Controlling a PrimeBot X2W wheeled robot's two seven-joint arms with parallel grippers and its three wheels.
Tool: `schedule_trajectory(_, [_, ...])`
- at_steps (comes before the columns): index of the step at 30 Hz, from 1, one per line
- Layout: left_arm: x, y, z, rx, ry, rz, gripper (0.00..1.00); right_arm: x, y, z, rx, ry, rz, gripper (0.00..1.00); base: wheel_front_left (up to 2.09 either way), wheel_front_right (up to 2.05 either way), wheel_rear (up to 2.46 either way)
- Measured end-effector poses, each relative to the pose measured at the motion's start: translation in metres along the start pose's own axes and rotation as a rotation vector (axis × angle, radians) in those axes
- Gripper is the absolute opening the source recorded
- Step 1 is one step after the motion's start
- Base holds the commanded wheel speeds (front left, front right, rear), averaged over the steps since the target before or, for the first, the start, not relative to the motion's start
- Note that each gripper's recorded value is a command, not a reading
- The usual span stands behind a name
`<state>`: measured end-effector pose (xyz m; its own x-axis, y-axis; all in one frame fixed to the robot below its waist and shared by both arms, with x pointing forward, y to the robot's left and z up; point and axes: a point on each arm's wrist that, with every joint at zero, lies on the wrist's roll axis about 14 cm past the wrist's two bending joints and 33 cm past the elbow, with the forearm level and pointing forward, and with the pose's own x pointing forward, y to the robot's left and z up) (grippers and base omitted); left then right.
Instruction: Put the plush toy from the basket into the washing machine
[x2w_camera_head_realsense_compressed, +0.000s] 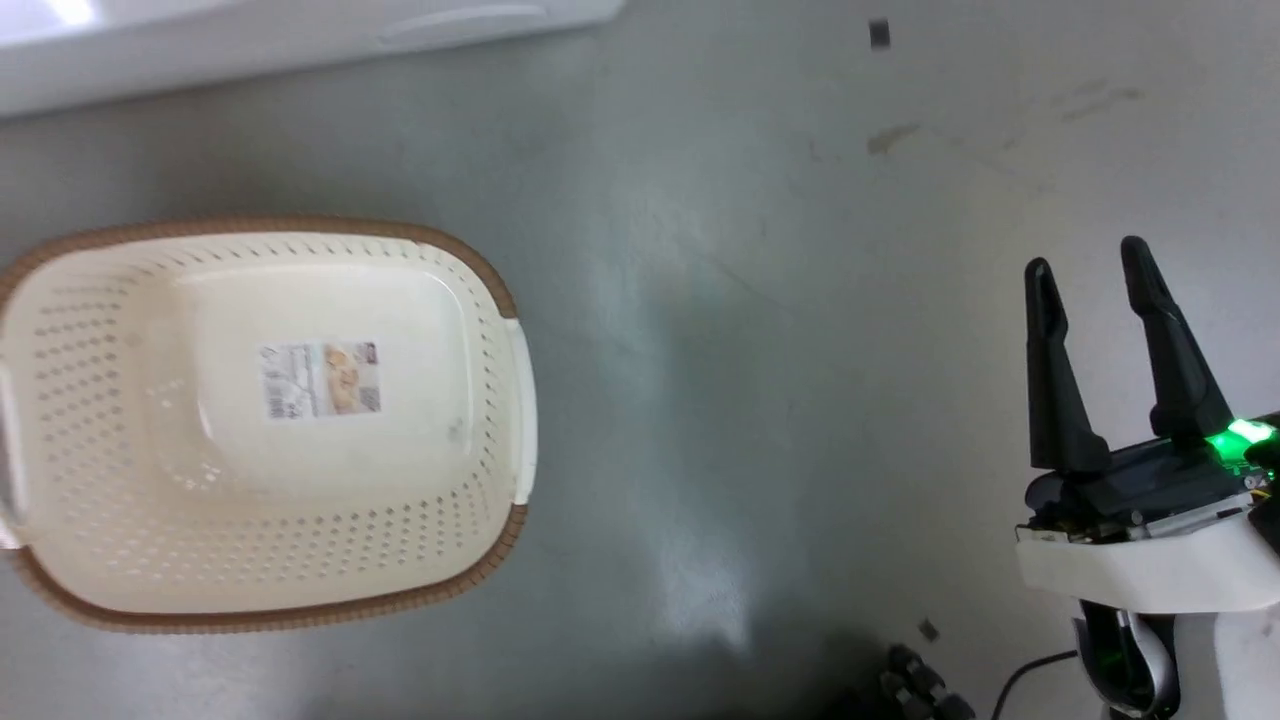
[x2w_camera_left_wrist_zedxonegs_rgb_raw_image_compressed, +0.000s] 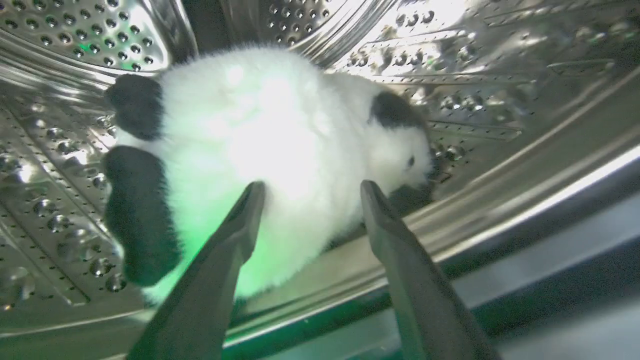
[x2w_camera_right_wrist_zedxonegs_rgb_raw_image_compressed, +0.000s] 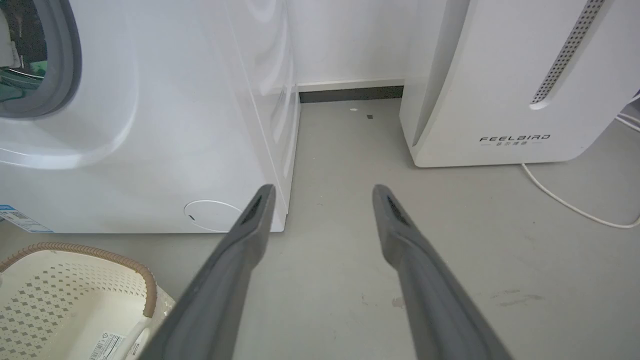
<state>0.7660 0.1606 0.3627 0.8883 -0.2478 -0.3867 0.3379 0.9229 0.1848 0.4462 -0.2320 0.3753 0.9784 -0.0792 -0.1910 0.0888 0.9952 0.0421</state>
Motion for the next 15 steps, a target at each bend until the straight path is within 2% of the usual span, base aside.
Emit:
schedule_trajectory(1, [-0.005, -0.002, 0.001, -0.006, -0.007, -0.003, 1.0, 0.0, 0.0, 0.004, -0.003, -0.01, 0.0, 1.0, 0.0, 0.0, 0.0])
schedule_trajectory(2, [-0.021, -0.008, 0.012, -0.061, -0.073, -0.004, 1.0, -0.002, 0.001, 0.018, -0.013, -0.043, 0.005, 1.0, 0.0, 0.0, 0.0])
schedule_trajectory(12, [-0.106, -0.024, 0.05, -0.137, -0.235, 0.011, 1.0, -0.019, 0.013, 0.074, -0.06, -0.176, 0.041, 1.0, 0.0, 0.0, 0.0])
schedule_trajectory(15, [-0.138, -0.028, 0.063, -0.129, -0.275, 0.005, 1.0, -0.029, 0.019, 0.086, -0.051, -0.205, 0.057, 1.0, 0.0, 0.0, 0.0])
